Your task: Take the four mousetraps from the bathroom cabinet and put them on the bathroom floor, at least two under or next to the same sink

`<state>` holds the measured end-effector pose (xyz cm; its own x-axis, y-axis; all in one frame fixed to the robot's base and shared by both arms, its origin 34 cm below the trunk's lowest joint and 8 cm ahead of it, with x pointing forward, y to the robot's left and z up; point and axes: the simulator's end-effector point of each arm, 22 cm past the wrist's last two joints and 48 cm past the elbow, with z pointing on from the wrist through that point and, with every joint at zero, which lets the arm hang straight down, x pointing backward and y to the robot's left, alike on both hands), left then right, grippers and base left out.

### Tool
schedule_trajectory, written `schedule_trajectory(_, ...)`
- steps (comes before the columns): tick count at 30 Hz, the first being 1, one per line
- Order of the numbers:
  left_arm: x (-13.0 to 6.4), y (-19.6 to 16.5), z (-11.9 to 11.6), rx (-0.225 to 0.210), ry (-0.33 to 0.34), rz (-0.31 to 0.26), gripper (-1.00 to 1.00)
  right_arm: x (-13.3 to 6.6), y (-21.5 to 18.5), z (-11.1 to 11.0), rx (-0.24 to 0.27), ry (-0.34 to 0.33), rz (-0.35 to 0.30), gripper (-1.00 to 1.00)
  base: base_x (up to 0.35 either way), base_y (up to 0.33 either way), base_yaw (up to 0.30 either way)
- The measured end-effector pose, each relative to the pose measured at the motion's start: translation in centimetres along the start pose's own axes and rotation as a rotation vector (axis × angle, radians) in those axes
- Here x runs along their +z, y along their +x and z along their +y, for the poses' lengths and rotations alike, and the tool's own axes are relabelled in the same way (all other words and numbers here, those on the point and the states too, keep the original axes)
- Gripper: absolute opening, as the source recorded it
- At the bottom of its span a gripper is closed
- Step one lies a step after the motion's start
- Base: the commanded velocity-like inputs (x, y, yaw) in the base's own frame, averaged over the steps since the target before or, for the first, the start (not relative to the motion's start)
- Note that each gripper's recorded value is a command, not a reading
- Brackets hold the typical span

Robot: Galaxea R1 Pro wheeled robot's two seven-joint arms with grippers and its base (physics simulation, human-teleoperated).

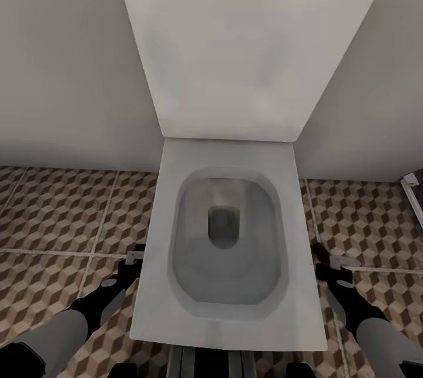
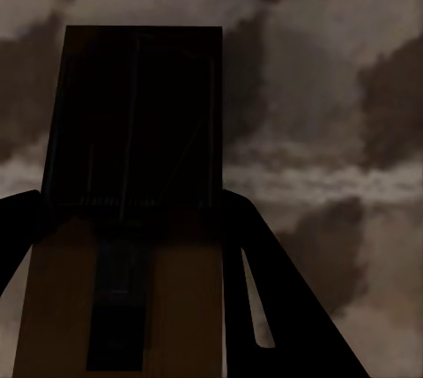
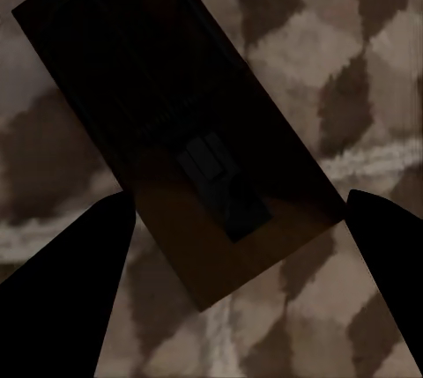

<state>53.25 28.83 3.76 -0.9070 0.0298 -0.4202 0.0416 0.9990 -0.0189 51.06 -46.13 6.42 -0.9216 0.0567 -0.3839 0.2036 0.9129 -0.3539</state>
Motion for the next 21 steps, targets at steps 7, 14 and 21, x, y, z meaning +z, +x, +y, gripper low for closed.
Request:
schedule_trajectory(7,0.0,0.0,0.0,0.000,0.000,0.000,-1.00,0.3,-0.2,-1.4,0.042,-0.011,0.004,-1.00,0.000,0.000,0.000)
schedule_trajectory(14,0.0,0.0,0.0,0.000,0.000,0.000,-1.00,0.4,-0.1,-1.7,0.047,-0.014,0.008,-1.00,0.000,0.000,0.000)
schedule_trajectory(21,0.0,0.0,0.0,0.000,0.000,-0.001,-1.00,0.4,0.4,-1.6,0.046,-0.015,0.019,-1.00,0.000,0.000,0.000)
